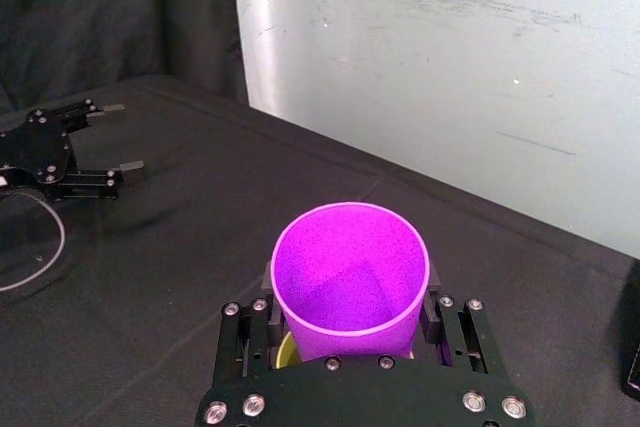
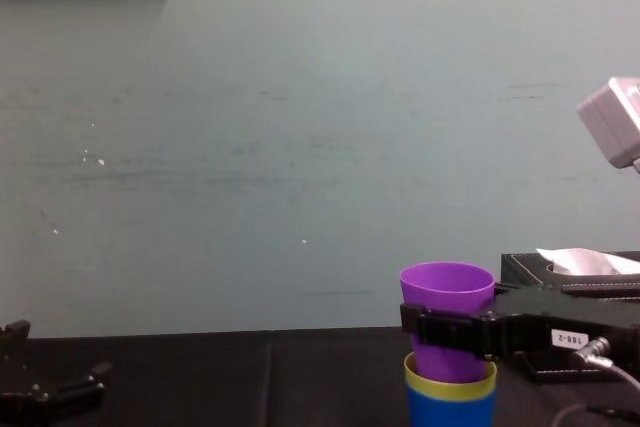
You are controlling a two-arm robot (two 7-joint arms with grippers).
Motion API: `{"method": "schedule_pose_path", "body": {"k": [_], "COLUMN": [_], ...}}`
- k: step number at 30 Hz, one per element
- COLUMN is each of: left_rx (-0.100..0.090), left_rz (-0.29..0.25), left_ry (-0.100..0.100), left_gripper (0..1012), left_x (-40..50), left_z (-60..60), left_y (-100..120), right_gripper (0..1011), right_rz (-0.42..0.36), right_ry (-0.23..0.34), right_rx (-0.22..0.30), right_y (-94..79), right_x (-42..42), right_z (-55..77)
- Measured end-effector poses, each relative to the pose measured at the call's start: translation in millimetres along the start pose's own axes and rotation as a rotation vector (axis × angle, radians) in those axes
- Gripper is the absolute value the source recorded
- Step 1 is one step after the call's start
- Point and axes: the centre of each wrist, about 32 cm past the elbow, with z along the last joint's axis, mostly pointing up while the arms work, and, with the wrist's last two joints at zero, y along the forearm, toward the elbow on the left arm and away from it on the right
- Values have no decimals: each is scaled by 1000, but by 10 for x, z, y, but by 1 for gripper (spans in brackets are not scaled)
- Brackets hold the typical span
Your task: Stack the three plastic cups sequentially using one hand.
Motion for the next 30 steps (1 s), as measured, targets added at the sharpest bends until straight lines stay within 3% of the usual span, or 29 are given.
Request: {"method": "schedule_pose_path", "body": {"k": [18, 30], "left_rx": [0, 0], "left_rz": [0, 0], "left_ry": [0, 0], "left_gripper": [1011, 1012], "left_x": [0, 0], "left_z": [0, 0], "left_y": [0, 0], "right_gripper": [735, 735], "right_rz": [8, 10], "right_ry": [43, 46], "right_rx": [-13, -10], "right_y": [-10, -11], "right_x": [-33, -40], "right_z": [-147, -168]}}
